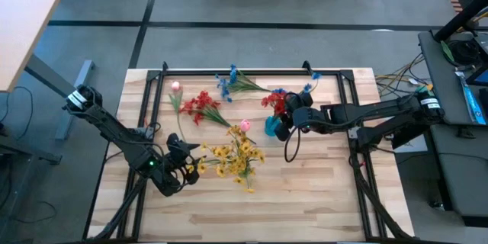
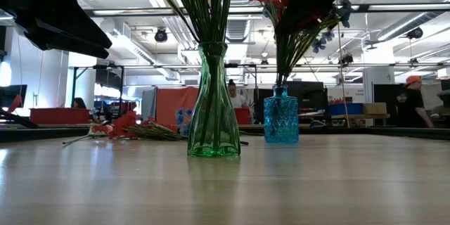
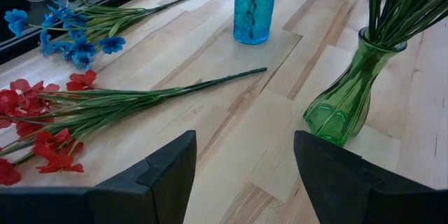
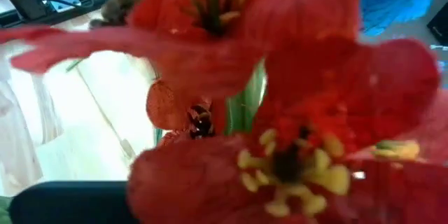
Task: Sort flowers into vase by color
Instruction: Put the right red flowers into the blue flower vase
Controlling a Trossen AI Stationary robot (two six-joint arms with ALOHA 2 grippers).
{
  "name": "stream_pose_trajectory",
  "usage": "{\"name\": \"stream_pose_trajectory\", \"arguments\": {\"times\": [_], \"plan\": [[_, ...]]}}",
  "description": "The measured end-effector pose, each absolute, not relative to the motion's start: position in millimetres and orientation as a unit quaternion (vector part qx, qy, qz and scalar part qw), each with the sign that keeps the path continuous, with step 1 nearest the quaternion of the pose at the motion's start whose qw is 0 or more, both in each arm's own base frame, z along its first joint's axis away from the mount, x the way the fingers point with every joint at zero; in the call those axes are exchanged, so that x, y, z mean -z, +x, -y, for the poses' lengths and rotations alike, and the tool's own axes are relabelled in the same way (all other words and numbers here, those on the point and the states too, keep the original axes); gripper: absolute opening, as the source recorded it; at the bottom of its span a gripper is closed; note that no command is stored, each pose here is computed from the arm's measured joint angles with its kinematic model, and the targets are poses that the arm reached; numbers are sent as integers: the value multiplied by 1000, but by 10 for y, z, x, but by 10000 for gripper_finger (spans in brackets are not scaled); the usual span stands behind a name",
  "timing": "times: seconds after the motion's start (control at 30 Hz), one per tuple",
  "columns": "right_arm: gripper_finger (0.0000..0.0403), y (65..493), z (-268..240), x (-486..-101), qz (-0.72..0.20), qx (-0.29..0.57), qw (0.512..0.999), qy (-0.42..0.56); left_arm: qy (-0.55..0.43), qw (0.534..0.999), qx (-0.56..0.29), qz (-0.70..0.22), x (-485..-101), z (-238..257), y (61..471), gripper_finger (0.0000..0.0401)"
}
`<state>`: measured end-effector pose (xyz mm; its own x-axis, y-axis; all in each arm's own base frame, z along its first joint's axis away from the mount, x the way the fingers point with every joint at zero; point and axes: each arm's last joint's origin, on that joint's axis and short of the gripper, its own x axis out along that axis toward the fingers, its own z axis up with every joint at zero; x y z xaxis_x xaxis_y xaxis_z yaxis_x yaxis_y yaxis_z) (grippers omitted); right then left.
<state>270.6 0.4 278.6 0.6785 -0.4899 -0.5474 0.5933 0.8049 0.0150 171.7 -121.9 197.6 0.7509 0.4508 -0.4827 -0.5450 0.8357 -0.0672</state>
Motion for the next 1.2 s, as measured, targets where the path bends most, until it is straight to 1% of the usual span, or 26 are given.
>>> {"name": "stream_pose_trajectory", "arguments": {"times": [0.13, 0.27, 0.37, 0.6, 0.77, 0.97, 1.2], "plan": [[77, 2707, -6, -2785, -269, 295, 911, 101, -102, 930, -268, -230, -1975, 1218, 1717, 224], [99, 2697, -6, -2798, -267, 295, 912, 102, -102, 930, -268, -230, -1974, 1218, 1716, 224], [132, 2676, -5, -2827, -261, 295, 913, 108, -101, 930, -268, -230, -1974, 1218, 1716, 224], [228, 2584, -7, -2944, -241, 283, 920, 124, -102, 930, -268, -231, -1973, 1218, 1716, 224], [276, 2453, -21, -3099, -217, 251, 930, 159, -103, 930, -267, -230, -1974, 1219, 1717, 224], [303, 2310, -12, -3204, -200, 251, 930, 178, -113, 929, -270, -226, -1975, 1216, 1722, 224], [313, 2157, -21, -3400, -168, 228, 939, 195, -127, 926, -278, -221, -1976, 1197, 1738, 224]]}}
